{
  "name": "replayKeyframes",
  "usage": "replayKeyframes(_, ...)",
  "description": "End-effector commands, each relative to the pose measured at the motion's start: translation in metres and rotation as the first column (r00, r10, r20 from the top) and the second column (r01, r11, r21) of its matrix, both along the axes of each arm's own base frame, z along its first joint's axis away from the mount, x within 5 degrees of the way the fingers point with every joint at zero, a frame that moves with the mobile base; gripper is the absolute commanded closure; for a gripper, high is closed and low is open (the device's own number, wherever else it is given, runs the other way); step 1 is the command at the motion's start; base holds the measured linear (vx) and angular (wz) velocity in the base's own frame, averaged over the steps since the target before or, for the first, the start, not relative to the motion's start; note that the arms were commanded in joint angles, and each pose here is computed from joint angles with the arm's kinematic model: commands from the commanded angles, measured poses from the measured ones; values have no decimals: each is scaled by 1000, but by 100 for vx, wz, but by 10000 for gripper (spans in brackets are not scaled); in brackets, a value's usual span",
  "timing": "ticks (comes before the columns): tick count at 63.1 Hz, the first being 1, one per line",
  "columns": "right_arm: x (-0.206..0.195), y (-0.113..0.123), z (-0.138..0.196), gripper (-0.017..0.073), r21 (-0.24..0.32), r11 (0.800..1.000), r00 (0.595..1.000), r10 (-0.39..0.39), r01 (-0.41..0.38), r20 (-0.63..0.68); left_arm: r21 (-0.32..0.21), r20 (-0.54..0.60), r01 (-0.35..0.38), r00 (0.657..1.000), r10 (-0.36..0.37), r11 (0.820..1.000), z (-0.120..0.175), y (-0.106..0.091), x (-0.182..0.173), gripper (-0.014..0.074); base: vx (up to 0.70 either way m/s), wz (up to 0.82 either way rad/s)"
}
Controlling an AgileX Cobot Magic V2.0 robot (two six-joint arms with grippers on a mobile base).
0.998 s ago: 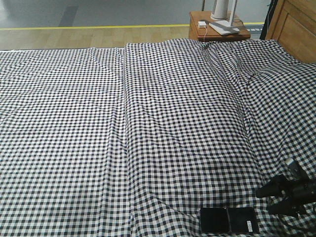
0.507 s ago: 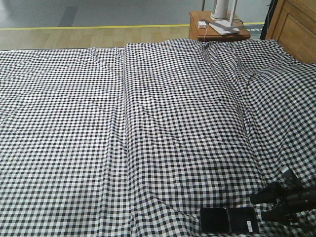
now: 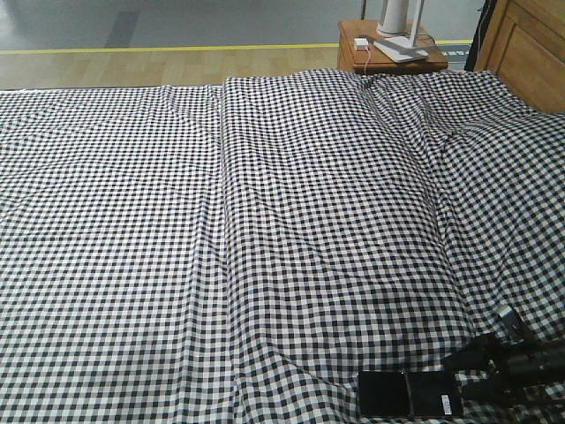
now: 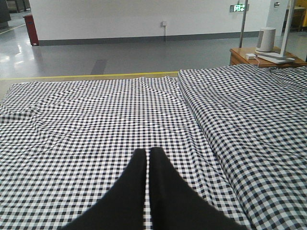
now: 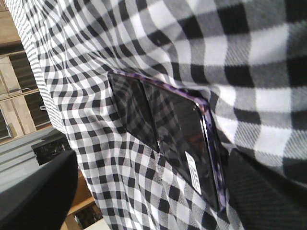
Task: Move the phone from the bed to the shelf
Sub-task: 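Align the open right gripper around the phone's long edge, then close the right gripper on the phone and tilt it up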
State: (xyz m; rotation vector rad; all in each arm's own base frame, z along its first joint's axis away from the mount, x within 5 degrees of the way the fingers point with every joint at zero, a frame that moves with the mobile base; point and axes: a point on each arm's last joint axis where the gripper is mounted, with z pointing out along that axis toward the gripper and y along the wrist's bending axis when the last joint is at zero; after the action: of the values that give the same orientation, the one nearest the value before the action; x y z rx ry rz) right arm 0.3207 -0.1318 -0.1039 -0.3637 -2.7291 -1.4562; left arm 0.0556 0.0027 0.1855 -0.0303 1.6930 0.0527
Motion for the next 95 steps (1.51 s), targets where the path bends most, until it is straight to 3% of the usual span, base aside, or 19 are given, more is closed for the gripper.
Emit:
replayKeyframes(1, 13, -6, 25, -35, 32, 999, 997, -11, 9, 71, -5, 71, -3, 997, 3, 1000, 4, 0, 0, 592, 0, 0)
replayKeyframes(38, 17, 26, 8, -35, 43, 997, 996, 62, -65, 66, -5, 71, -3, 997, 3, 1000, 4, 0, 0, 592, 0, 0)
replayKeyframes(66, 28, 86, 1, -35, 98, 979, 982, 174, -181, 72, -5, 71, -3, 997, 3, 1000, 4, 0, 0, 592, 0, 0)
replayKeyframes(76, 29, 94, 2, -27, 108, 974, 978, 193, -201, 75, -5, 71, -3, 997, 3, 1000, 4, 0, 0, 592, 0, 0)
replayKeyframes(86, 29, 93, 2, 39, 114, 975, 980, 182, -190, 77, -5, 71, -3, 997, 3, 1000, 4, 0, 0, 592, 0, 0)
replayKeyframes(95, 31, 92, 2, 185, 102, 980, 983, 165, -173, 80, -5, 71, -3, 997, 3, 1000, 4, 0, 0, 592, 0, 0)
